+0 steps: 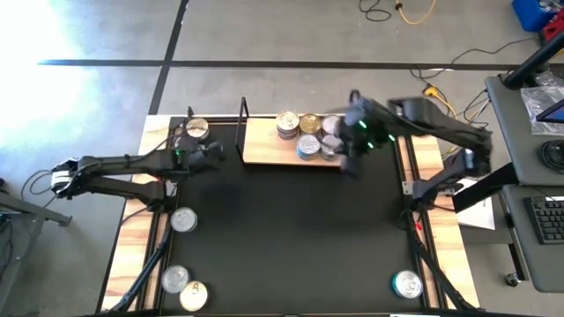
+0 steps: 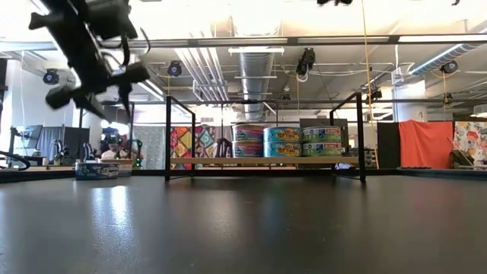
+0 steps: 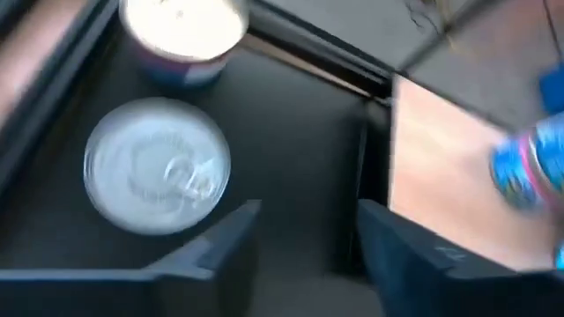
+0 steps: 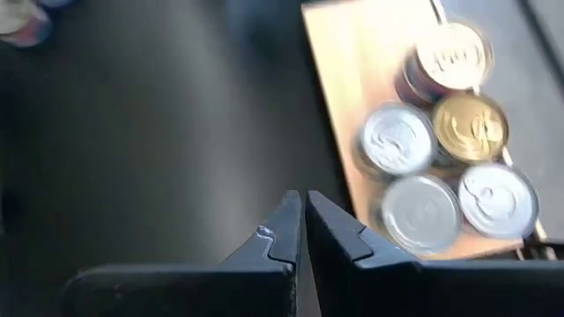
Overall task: Stack canned seafood by type on shelf
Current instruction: Put the blue tuna can on the shelf
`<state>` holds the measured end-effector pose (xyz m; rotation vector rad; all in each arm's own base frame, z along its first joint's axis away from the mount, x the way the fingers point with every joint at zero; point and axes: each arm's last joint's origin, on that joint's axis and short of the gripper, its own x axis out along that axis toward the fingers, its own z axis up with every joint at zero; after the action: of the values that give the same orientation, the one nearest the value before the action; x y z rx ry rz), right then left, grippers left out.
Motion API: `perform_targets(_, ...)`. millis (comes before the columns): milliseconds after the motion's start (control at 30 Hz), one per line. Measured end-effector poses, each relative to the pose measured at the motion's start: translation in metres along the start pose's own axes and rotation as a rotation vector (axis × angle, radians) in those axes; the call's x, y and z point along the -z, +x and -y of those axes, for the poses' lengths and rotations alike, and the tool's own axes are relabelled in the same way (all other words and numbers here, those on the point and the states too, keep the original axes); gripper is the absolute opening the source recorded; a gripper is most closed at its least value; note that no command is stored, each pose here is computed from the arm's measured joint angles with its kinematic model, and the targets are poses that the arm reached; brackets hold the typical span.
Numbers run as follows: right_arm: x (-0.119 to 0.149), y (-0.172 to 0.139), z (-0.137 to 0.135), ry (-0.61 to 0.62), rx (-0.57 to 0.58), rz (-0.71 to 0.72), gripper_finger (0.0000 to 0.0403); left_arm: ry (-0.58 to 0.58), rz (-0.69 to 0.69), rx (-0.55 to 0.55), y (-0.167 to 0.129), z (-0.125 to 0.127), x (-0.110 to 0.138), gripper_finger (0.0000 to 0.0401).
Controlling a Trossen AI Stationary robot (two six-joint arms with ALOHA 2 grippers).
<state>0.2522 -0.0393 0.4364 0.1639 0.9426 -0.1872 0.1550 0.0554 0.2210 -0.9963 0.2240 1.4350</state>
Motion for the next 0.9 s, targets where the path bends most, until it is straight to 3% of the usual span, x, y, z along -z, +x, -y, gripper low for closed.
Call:
perform_targets(133,0.02,-0.021,-0.029,-0.023,-0.009,0.087,0.0012,-0.293,0.035,-0.01,0.012,-0.007,0.01,0.0088)
perform_targets(267,0.04,-0.028,-0.045,0.042,-0.037,0.096,0.0012,-0.568,0.073,0.053,0.019,-0.008,0.015,0.0015)
perform_targets(400,0.061,-0.025,-0.062,0.042,-0.053,0.061,0.0012,-0.824,0.189,0.113,0.024,-0.012,0.015,0.0012)
perform_targets(700,0.088,-0.008,-0.089,0.057,0.024,0.05,0.0012,-0.921,0.305,0.03,0.045,-0.028,0.0,0.0007)
perform_targets(900,0.081,-0.001,-0.101,0.066,-0.02,0.098,0.0012,-0.98,0.24,-0.068,0.067,-0.042,-0.002,0.0004)
